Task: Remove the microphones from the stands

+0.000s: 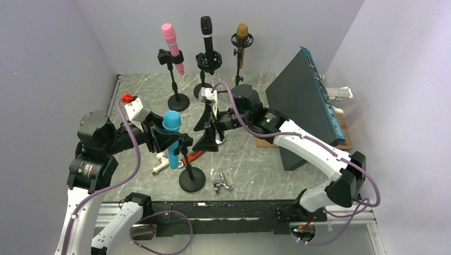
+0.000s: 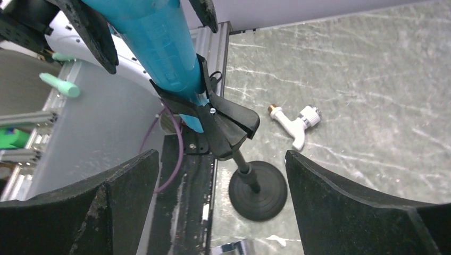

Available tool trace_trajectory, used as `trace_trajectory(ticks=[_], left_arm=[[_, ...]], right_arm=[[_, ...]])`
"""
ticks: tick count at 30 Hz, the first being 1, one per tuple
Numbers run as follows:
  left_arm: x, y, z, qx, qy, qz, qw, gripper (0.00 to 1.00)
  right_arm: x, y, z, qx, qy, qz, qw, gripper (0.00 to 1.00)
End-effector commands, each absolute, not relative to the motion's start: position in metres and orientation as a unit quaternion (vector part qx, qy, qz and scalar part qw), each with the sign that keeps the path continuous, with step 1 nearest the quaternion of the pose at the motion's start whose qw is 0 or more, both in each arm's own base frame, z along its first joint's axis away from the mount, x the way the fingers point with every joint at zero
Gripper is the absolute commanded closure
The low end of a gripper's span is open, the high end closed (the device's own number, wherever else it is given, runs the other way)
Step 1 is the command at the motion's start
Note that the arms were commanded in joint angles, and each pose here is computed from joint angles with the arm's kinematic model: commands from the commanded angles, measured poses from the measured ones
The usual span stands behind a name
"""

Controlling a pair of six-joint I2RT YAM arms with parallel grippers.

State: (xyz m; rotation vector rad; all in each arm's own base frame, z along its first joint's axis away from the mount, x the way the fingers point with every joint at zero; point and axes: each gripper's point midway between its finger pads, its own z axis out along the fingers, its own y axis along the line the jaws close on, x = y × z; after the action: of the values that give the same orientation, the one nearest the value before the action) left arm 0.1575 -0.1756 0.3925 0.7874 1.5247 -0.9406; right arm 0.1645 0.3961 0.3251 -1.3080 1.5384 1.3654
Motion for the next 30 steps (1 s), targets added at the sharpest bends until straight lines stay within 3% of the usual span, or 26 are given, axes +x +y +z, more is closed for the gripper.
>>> trace_trajectory(ticks=[1,19,27,30], left_arm=[[0.143,-0.179,0.403,0.366,0.618,-0.406,0.566,1.0],[0.13,-0.181,0.39,0.379,0.623,-0.425,0.536,1.0],[0.132,-0.181,0.387,0.376,0.627,-0.424,0.535,1.0],[0.133,-0.181,0.386,0.375,0.627,-0.425,0.534,1.0]], right_arm=[[0.16,0.401,0.353,-0.567,0.476,0.525,0.421,0.1],[0.16,0.433,0.341,-0.617,0.415,0.517,0.425,0.09],[0.154,0.431,0.331,-0.627,0.412,0.522,0.407,0.18],[0.153,0.43,0.328,-0.628,0.413,0.523,0.402,0.31]])
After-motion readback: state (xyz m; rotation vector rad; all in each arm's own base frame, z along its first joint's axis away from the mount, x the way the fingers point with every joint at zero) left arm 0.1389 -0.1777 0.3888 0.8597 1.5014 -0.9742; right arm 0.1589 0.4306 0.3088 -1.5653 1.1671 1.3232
